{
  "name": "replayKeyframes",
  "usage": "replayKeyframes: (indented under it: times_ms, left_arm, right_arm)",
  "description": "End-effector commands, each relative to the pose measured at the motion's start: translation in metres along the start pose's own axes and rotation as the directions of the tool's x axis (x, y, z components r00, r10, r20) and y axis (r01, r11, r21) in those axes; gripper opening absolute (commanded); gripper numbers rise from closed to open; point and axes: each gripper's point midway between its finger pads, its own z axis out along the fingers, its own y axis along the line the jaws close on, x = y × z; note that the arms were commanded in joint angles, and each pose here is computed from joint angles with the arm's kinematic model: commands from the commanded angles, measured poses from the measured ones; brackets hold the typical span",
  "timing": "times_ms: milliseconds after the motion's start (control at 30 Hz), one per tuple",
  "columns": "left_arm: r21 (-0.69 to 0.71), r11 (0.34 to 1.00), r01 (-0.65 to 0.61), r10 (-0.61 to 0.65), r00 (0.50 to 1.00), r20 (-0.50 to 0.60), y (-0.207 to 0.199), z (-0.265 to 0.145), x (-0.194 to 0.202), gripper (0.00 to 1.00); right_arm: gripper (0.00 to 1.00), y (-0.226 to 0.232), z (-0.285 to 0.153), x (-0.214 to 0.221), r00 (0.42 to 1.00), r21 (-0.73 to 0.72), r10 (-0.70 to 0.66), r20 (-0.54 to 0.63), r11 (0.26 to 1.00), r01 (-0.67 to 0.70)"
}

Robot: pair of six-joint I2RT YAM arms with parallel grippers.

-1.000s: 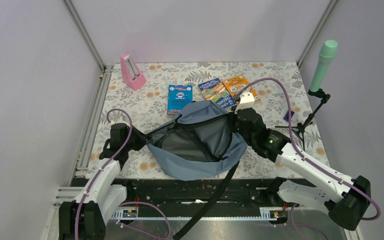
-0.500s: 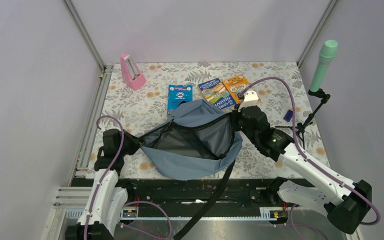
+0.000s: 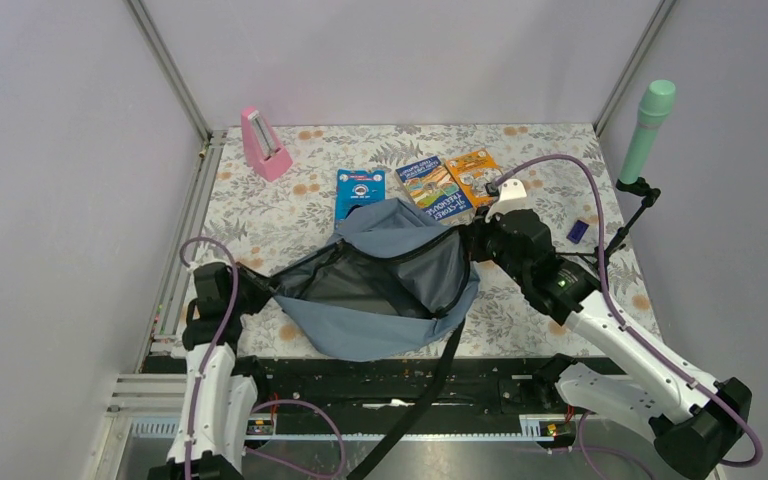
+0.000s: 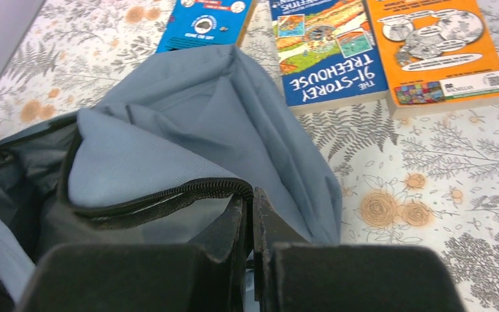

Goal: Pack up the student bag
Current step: Unzip the student bag at the center of the board.

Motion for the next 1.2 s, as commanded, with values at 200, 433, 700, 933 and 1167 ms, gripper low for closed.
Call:
replayKeyframes:
  times_ms: [200,433,700,933,1167]
  left_arm:
    - [0.176,0.949,-0.262,0.208,0.939,0.276,-0.071,-0.056,-0.063,0.89]
    - [0.358,0.704,-0.614,0.519,0.788,0.331,-0.156,-0.084,-0.051,0.91]
    - [0.686,0.182,-0.704,0.769,0.537,0.348,-0.264,-0.099,0.053,0.92]
    - [0.729,-0.046,-0.683,0.843,0.366,0.395,-0.302,-0.076,0.099,0.98]
    - [0.803,-0.120,-0.584,0.888,0.298,0.349,-0.297,-0.055,0.139,0.99]
  right_arm:
    - [0.00,0.037,-0.006,-0.030,1.000,-0.208,-0.005,0.030,0.978,0.011]
    - [0.00,0.061,-0.008,-0.026,1.000,-0.328,-0.007,-0.013,0.945,0.003]
    - [0.00,0.090,-0.016,-0.018,0.997,-0.491,-0.046,-0.059,0.871,0.011]
    - [0.00,0.100,-0.028,-0.012,0.995,-0.565,-0.067,-0.076,0.825,0.012]
    - [0.00,0.103,-0.032,-0.009,0.993,-0.586,-0.077,-0.088,0.810,0.011]
